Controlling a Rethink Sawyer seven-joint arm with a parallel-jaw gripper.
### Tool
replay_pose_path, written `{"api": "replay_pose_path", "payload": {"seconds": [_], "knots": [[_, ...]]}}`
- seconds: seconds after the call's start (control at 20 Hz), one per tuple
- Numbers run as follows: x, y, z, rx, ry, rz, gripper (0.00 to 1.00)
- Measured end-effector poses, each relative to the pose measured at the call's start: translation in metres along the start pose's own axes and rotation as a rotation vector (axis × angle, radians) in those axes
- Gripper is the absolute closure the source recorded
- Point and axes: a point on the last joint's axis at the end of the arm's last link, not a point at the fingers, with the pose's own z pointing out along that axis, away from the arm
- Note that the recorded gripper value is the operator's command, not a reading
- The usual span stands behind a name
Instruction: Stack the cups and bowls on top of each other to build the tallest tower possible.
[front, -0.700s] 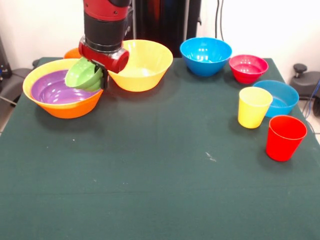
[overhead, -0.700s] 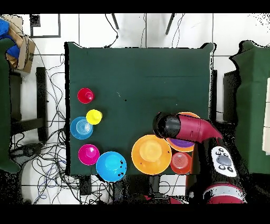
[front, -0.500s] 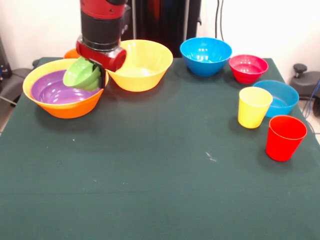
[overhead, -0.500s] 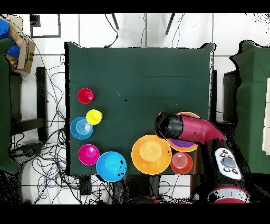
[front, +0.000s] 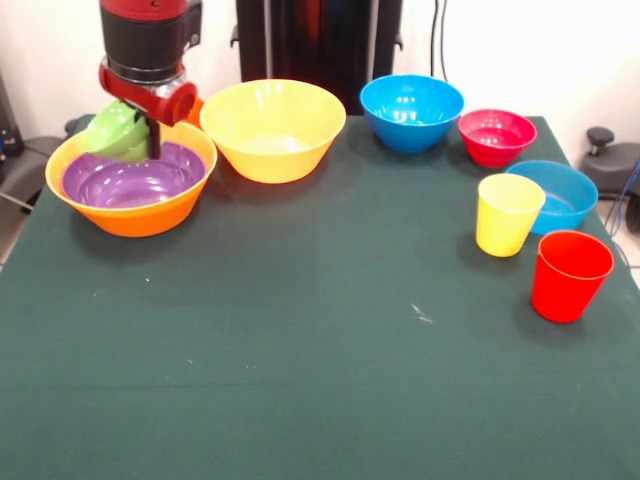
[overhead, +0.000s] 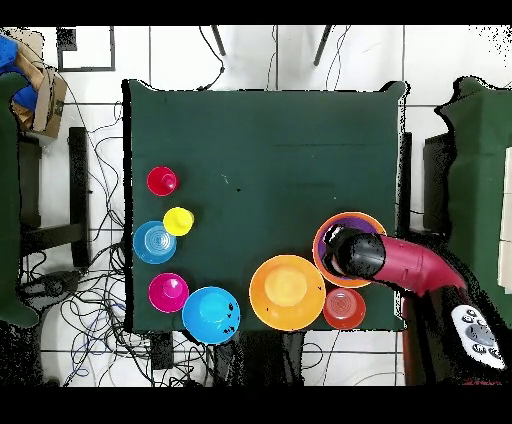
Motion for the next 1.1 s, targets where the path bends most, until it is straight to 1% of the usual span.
{"api": "replay_pose_path", "payload": {"seconds": [0.15,0.5,0.7,0.8,1.0,1.1], "knots": [[0.002,-0.011,0.002,0.011,-0.001,-0.010,1.00],[0.005,-0.013,0.004,0.023,-0.016,-0.050,1.00],[0.007,-0.006,0.005,0.028,-0.035,-0.085,1.00],[0.010,0.003,0.005,0.028,-0.053,-0.117,1.00],[0.011,0.016,0.006,0.019,-0.074,-0.143,1.00],[0.011,0.019,0.005,0.016,-0.079,-0.147,1.00]]}}
